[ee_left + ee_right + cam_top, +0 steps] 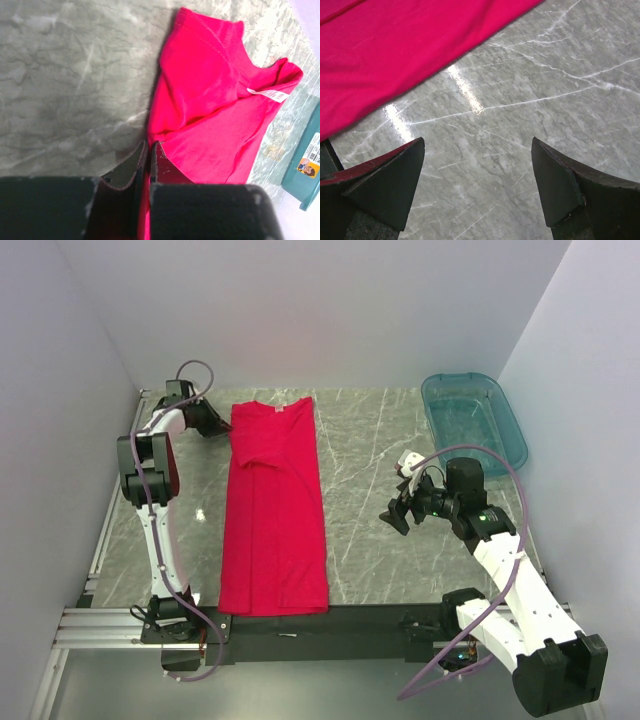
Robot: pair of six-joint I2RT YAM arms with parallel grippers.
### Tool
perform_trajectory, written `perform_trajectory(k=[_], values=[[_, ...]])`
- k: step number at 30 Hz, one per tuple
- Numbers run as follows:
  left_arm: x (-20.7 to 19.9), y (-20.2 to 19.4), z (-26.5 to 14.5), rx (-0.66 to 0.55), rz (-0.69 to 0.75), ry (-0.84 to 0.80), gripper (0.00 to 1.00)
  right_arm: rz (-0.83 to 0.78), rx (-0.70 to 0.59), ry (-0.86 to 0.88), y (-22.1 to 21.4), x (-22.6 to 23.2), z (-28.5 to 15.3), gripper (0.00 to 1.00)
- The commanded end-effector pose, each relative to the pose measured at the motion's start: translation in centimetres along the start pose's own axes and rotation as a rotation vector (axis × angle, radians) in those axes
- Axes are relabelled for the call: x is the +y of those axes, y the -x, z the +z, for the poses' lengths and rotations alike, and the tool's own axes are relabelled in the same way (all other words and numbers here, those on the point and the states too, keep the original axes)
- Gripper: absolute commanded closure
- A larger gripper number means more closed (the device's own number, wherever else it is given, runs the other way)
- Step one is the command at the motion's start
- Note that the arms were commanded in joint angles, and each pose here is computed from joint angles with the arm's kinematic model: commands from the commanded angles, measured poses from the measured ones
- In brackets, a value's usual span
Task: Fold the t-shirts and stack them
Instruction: Fold the tshirt
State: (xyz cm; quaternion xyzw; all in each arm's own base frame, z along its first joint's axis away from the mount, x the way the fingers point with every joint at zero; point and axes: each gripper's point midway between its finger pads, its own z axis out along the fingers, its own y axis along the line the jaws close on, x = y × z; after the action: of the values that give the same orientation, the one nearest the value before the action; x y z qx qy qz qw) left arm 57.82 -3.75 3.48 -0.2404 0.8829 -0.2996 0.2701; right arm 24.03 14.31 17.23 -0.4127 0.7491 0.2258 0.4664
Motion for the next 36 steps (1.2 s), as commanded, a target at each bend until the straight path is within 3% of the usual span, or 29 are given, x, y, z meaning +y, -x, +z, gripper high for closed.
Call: perform_trajectory(k=[1,19,25,34,36], values=[[-3.6,1.3,-2.8,-0.060,0.084,-0.027,0.94,-0.023,-0.019,-0.004,0.7,-0.2,-0.2,0.07],[-4.5,2.4,-4.2,-0.133,0.165,0.094,0.89,-0.025,-0.023,0.010,0.9,0.1,-0.3,0.07],[-3.6,2.8,-3.7,-0.130,0.162,0.146,0.76,-0.022,-0.022,0.014,0.9,0.2,-0.4,0.07],[-3.3,2.6,-3.4,-0.115,0.160,0.142,0.79,-0.024,-0.024,0.012,0.9,0.2,-0.4,0.07],[-3.0,2.6,-3.5,-0.119,0.162,0.161,0.73,-0.023,-0.024,0.014,0.9,0.2,-0.4,0.07]])
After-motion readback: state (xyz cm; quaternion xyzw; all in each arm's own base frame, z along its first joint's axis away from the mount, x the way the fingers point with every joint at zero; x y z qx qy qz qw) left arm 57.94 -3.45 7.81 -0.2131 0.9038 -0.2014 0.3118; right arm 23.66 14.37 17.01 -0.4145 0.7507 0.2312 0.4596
